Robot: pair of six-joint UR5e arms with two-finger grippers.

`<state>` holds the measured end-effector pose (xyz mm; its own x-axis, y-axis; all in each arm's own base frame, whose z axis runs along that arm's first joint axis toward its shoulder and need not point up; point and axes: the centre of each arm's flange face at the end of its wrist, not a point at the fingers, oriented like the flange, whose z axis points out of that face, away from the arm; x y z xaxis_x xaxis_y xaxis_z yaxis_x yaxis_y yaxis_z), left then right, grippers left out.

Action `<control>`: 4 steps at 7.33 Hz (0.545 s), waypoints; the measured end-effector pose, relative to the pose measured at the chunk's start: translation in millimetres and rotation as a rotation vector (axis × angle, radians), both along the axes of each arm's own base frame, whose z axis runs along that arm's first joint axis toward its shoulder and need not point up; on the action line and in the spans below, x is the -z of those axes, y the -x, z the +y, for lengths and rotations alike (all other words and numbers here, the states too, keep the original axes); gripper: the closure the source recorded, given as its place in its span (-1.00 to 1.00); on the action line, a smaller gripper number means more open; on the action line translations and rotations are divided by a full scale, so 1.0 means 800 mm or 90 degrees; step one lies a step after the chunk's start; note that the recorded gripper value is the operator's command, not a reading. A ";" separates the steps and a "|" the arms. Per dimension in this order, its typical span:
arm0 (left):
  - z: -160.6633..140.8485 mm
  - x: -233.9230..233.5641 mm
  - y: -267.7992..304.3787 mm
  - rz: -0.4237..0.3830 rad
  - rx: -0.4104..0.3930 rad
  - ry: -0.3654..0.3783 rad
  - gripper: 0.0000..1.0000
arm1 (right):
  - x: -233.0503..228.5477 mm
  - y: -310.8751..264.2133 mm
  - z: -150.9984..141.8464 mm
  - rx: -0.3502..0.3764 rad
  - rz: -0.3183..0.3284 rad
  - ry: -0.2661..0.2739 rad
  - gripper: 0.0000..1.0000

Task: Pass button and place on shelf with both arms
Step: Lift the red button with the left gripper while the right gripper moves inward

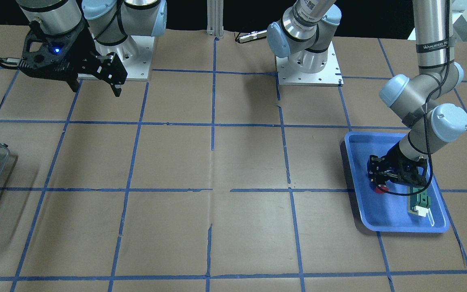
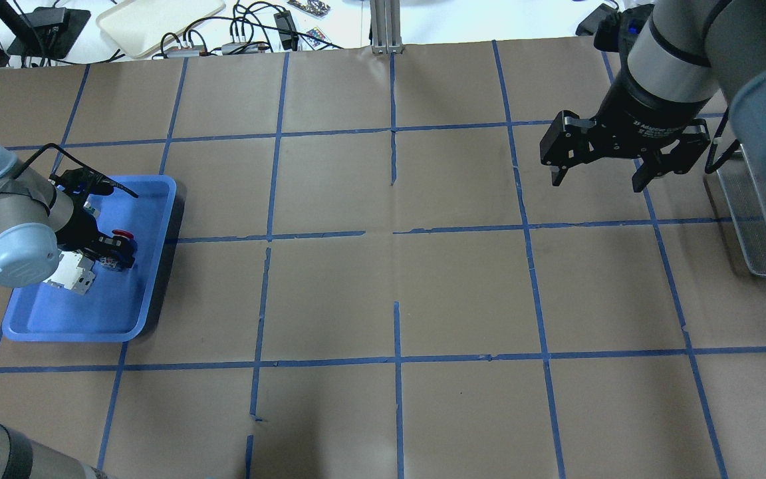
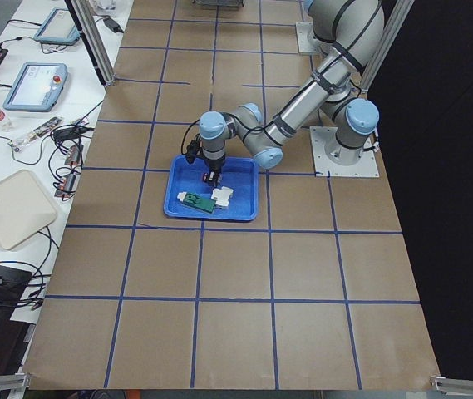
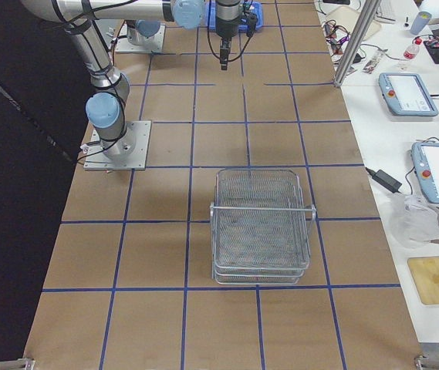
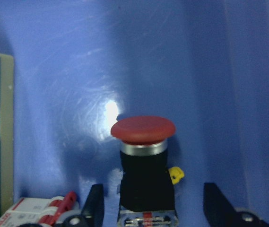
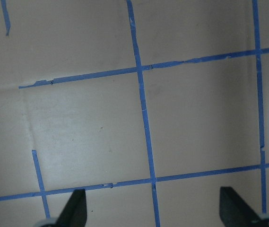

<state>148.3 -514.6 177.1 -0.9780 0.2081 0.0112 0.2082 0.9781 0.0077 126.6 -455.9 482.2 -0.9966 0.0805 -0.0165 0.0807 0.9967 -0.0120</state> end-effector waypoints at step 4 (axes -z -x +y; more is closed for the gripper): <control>-0.012 -0.047 0.053 0.007 0.180 0.049 1.00 | -0.004 -0.004 -0.013 -0.299 -0.049 0.059 -1.00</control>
<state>105.7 -523.9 214.4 -0.8810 0.4731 -0.0047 0.4723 0.8788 -0.0680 129.8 -466.7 485.8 -0.9207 -0.3826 -0.0768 -0.3731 0.9207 -0.1143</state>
